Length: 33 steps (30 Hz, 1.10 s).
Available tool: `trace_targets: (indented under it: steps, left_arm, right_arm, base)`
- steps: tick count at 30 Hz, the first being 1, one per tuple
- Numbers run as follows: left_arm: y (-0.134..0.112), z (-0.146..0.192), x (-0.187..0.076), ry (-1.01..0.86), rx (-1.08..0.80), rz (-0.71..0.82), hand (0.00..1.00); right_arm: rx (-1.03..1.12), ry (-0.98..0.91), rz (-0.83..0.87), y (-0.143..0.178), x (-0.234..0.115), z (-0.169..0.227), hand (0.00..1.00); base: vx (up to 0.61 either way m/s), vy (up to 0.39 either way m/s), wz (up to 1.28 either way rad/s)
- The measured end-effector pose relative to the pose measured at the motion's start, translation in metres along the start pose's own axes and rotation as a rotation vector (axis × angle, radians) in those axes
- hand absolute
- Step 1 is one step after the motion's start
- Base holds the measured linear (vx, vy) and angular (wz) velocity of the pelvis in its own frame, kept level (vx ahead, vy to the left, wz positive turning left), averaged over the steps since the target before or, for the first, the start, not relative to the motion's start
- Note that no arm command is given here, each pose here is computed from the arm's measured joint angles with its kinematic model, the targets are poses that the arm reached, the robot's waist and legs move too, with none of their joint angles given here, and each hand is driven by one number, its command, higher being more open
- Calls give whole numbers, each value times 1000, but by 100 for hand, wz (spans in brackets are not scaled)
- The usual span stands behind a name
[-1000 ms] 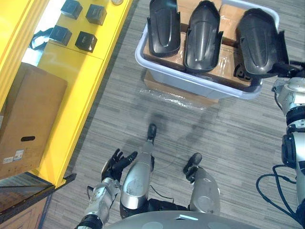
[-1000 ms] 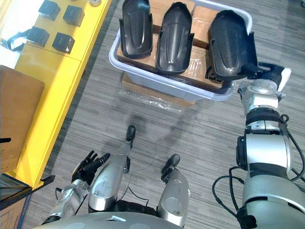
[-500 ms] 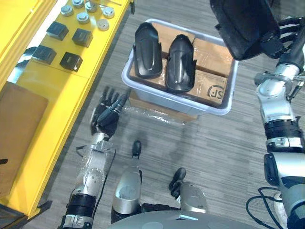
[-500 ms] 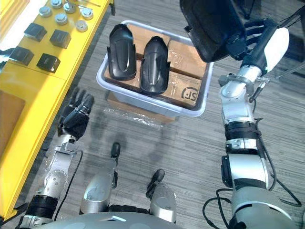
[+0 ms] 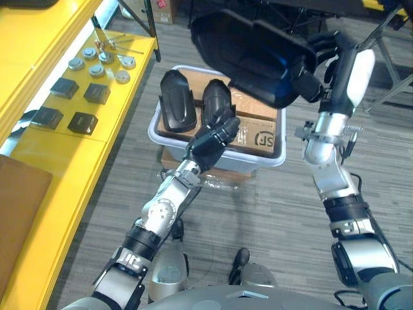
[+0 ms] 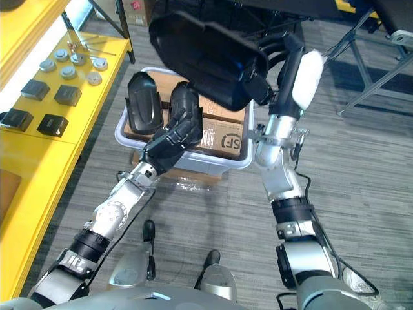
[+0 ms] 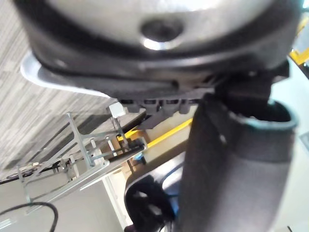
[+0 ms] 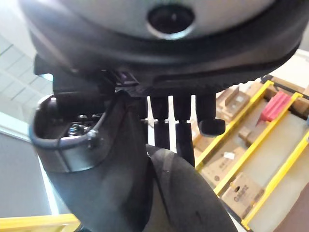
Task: Walk over and take three plastic housings, then place them on the shelf
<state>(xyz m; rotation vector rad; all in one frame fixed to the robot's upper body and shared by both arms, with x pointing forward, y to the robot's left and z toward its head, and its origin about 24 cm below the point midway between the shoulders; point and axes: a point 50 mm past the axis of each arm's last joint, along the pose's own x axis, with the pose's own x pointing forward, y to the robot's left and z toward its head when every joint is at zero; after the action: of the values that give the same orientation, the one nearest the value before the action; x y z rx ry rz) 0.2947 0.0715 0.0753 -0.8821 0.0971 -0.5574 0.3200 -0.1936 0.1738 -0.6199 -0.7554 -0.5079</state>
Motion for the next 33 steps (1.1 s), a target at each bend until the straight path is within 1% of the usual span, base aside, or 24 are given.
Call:
trace_targets:
  steps: [6,8,9,11,17,19,25,26,29,33]
  left_arm:
    - [-7,-3,5,-40,-39,-11,100]
    - [-10,-2,7,-63,-53,-9,100]
    - [-10,-2,8,-78,-84,10,100]
    - [-7,-2,8,-83,-83,37,100]
    - [0,-11,9,-64,-136,124,100]
    - [1,-12,8,-69,-135,134,100]
    - [3,-14,9,-106,-224,175,100]
    - [4,-15,9,-129,-269,186,0]
    - [9,-19,8,-153,-314,222,0]
    - [21,-19,3,-224,-358,299,0]
  right_arm:
    - [111,-3,40,9,-30,9,0]
    - [124,4,57,12,-35,10,0]
    - [145,13,74,17,-39,12,0]
    - [177,33,89,22,-44,14,0]
    - [252,16,207,37,-60,23,0]
    - [289,39,226,41,-69,25,0]
    - [368,168,232,45,-91,20,0]
    - [382,201,228,45,-99,18,0]
    - [414,247,236,46,-110,17,0]
    - [446,250,268,50,-123,22,0]
  base:
    - [-28,-11,-9]
    - [-1,3,-10]
    - [2,3,-11]
    - [1,0,-4]
    - [-5,0,0]
    - [0,0,0]
    - [-1,-1,-1]
    - [-3,-5,-5]
    - [10,-5,-6]
    - [13,-8,-5]
